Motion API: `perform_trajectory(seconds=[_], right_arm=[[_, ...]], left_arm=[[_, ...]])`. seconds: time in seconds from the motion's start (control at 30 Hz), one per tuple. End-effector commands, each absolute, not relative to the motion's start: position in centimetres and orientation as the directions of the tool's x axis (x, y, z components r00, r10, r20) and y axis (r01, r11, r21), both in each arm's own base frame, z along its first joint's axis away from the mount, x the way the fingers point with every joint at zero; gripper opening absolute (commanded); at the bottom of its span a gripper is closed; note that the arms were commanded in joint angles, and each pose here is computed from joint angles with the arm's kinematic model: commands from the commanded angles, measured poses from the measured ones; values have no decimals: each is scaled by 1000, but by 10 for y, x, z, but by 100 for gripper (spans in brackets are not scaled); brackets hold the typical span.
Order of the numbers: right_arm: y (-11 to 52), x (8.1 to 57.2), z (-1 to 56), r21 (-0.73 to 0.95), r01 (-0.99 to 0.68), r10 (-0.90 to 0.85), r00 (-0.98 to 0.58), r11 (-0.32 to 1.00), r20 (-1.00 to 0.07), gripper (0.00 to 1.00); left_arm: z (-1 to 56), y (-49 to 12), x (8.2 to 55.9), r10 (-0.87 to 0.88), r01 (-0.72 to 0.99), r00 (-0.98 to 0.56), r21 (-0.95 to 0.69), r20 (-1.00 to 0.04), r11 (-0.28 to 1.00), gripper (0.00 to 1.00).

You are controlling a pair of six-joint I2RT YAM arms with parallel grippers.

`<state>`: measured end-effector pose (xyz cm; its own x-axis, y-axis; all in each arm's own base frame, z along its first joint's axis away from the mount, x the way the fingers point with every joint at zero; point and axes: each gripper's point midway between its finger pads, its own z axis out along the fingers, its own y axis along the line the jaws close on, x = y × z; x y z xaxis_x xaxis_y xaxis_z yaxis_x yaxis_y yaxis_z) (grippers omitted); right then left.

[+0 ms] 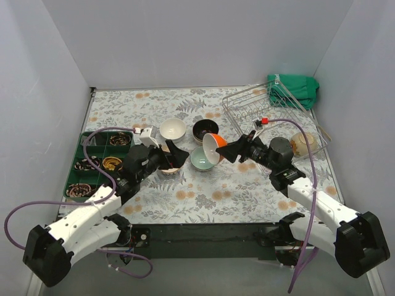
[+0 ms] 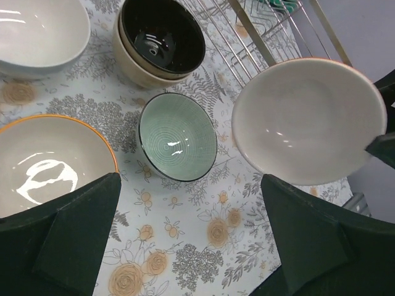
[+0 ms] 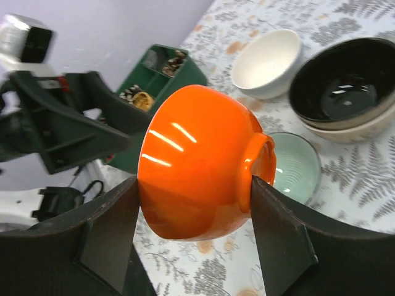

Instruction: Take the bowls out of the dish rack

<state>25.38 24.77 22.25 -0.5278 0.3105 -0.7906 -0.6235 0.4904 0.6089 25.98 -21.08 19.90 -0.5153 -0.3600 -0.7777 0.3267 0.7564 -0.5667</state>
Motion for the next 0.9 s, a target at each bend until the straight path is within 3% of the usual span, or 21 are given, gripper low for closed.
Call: perform_trajectory(seconds=[0.0,0.3,0.47,0.6,0.7,0.73,0.87], right_arm=[[264,233,278,614,-738,408,-487,279,-772,28],[275,216,276,661,-737,416,-562,140,-715,28],[279,209,277,667,-740,417,-582,86,-698,28],[281,207,275,673,-736,413,-591,76,-693,28],[281,207,273,674,-734,412,-592,78,-692,28],[281,207,272,674,-735,413,-590,81,-693,29],[279,208,265,674,-731,412,-585,104,-698,36]], left_arm=[[213,-234,262,-448,375,-514,-662,-731,649,98],[207,-256,268,-504,374,-520,-715,-689,591,98],[196,-257,277,-545,313,-499,-727,-673,612,91],[189,-265,279,-550,293,-512,-736,-660,610,77],[187,-269,278,-545,289,-516,-733,-661,615,56],[187,-270,276,-545,291,-516,-734,-660,614,40],[194,-264,276,-560,284,-486,-728,-671,624,10]])
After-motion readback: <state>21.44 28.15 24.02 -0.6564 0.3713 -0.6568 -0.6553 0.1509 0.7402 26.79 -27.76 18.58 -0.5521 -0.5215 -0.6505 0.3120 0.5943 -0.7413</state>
